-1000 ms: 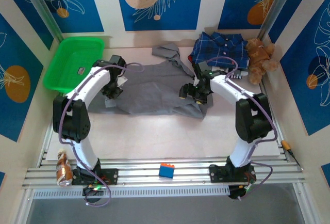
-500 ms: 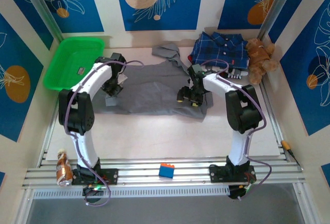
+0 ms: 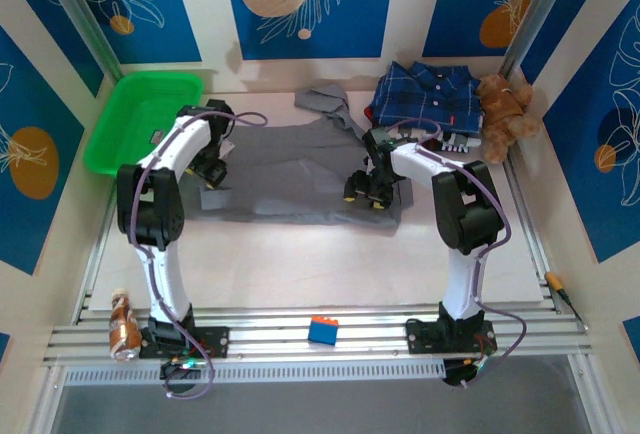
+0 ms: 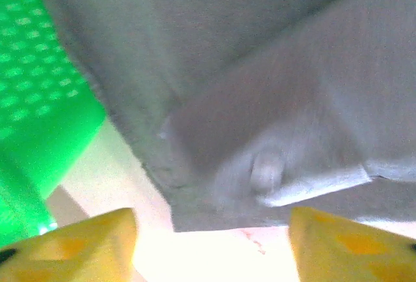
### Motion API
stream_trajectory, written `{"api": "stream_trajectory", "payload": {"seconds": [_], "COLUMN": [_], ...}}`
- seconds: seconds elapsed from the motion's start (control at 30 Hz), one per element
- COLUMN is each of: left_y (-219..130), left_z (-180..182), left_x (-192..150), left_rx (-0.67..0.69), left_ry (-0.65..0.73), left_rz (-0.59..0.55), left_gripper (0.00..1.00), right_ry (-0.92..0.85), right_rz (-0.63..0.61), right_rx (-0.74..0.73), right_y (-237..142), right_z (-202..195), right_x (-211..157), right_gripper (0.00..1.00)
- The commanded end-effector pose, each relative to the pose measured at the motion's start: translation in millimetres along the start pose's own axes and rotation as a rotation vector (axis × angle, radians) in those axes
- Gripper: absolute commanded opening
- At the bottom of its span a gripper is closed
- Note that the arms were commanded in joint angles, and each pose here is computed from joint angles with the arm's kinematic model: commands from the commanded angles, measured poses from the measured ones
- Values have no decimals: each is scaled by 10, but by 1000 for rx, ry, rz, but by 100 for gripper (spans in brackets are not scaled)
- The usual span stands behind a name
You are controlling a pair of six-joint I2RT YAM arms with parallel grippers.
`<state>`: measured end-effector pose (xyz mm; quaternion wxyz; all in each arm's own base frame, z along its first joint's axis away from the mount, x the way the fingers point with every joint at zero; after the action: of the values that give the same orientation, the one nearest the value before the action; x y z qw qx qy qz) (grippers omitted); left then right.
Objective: Fold and stack the long sleeve shirts
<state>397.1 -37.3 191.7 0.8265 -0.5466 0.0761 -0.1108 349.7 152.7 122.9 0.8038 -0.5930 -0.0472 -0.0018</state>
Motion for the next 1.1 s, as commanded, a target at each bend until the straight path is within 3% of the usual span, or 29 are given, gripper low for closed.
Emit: {"api": "stream_trajectory", "payload": {"seconds": [0.0, 0.13, 0.33, 0.43, 0.57, 0.8, 1.07], "left_y": [-135, -633, -1132, -956, -461, 313, 671], "left_z": [168, 119, -366, -629, -746, -721, -811], "left_x": [100, 120, -30, -47, 14, -115, -679], "left_rx": [126, 59, -364, -578, -621, -599, -560], "left_ry": [-122, -220, -349, -449, -591, -786, -829], "left_rz": [2, -122, -230, -227, -196, -76, 80], "left_gripper": [72, 81, 85, 81, 77, 75, 74], "right_ry": [20, 19, -11, -43, -28, 72, 154], "right_rz": [61, 50, -73, -145, -112, -49, 25], "right_rx": [-48, -69, -79, -37, -29, -109, -215], "right_y": [111, 14, -456, -638, -505, -17, 125], "right_z": [-48, -46, 35, 153, 234, 118, -130], "right_x": [-111, -200, -336, -268, -39, 111, -400], "right_gripper": [70, 70, 71, 72, 70, 59, 58]}}
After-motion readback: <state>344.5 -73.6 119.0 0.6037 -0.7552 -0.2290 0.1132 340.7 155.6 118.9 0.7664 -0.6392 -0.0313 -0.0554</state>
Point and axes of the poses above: each hand's point on the last joint's axis, 136 mm out from that joint toward the fingers, its own y axis out along the fingers, its own z axis along the line the jaws close on, x = y × z, the point moved 10 cm from there along -y, back along the fingers, and after that the axes turned 12 degrees about -y, right-handed, at the moved point
